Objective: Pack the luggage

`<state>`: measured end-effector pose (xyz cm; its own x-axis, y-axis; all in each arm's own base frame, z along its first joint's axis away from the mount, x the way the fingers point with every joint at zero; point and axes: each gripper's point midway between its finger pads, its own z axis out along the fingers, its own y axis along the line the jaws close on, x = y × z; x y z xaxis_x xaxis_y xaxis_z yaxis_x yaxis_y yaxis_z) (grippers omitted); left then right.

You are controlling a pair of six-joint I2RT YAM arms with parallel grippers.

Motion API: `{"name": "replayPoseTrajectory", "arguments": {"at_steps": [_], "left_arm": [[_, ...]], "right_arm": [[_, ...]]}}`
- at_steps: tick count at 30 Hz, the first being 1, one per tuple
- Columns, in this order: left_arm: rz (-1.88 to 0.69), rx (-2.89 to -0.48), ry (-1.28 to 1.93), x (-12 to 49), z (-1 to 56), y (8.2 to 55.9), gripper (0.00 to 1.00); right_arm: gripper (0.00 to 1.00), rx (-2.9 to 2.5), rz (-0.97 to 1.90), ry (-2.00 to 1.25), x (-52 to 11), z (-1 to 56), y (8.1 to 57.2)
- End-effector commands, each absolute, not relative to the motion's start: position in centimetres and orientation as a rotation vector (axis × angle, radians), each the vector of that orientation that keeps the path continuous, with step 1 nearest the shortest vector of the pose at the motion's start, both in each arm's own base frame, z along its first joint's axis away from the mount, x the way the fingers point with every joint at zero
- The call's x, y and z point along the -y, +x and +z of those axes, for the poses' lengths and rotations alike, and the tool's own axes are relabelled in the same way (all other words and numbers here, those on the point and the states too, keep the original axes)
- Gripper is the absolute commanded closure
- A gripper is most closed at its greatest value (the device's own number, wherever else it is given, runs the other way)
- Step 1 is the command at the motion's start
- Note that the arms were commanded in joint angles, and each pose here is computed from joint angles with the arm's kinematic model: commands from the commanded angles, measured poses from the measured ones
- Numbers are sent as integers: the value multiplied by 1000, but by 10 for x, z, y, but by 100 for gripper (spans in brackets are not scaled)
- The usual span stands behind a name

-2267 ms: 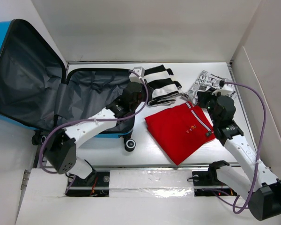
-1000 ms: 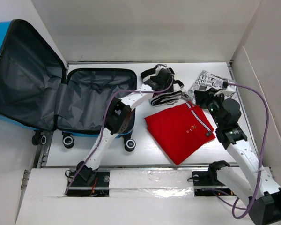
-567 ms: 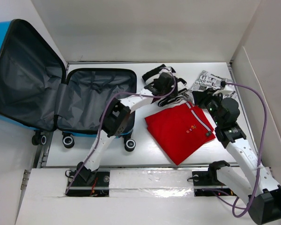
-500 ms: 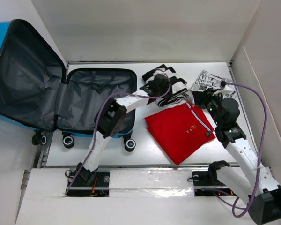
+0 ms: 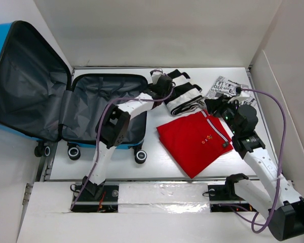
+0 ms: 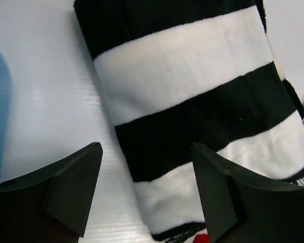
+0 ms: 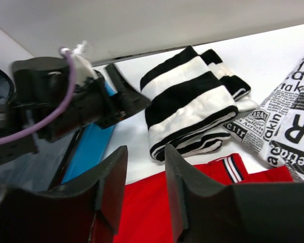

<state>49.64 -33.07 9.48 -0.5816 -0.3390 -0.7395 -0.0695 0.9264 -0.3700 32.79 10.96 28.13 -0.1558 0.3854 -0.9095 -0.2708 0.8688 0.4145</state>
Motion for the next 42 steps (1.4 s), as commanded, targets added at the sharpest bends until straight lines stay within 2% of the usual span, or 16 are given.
{"name": "replayPoseTrajectory", "arguments": {"at_steps": [1, 3, 7, 14, 17, 18, 21, 24, 29, 33, 35, 36, 37, 39, 40, 42], "left_arm": [[-361, -2219, -298, 337, 85, 505, 30], [-365, -2241, -299, 341, 73, 506, 27], [-397, -2271, -302, 355, 63, 513, 26], [-451, -2315, -324, 380, 36, 520, 34], [-495, -2288, -323, 389, 35, 528, 50], [-534, -2275, -305, 394, 41, 529, 64], [-638, -2193, -237, 408, 74, 534, 89], [-645, -2104, -164, 404, 121, 543, 100], [-678, -1967, -52, 385, 213, 551, 100], [-701, -1868, 9, 345, 293, 536, 100], [-678, -1888, 15, 315, 292, 532, 100], [-702, -1837, 13, 299, 324, 520, 100], [-675, -1874, -25, 274, 303, 520, 100], [-693, -1815, -62, 244, 326, 504, 100], [-686, -1857, -91, 229, 296, 498, 100], [-704, -1827, -181, 187, 301, 488, 100]], "right_arm": [[57, -1562, 599, 55, -113, 299, 329], [56, -1563, 606, 48, -115, 299, 328], [56, -1563, 622, 30, -118, 301, 327], [56, -1564, 643, 5, -124, 301, 325], [57, -1557, 654, -7, -126, 303, 323], [58, -1555, 658, -11, -127, 303, 322], [71, -1537, 654, -20, -126, 308, 320], [75, -1519, 648, -17, -124, 310, 318], [76, -1513, 652, -17, -125, 310, 318], [76, -1514, 645, -11, -123, 310, 319], [76, -1515, 642, -10, -123, 309, 319], [76, -1513, 638, -6, -122, 309, 320], [75, -1516, 635, -4, -122, 308, 321], [76, -1527, 629, 2, -121, 305, 323], [76, -1529, 625, 2, -121, 305, 324], [76, -1531, 620, 2, -121, 305, 324]]}}
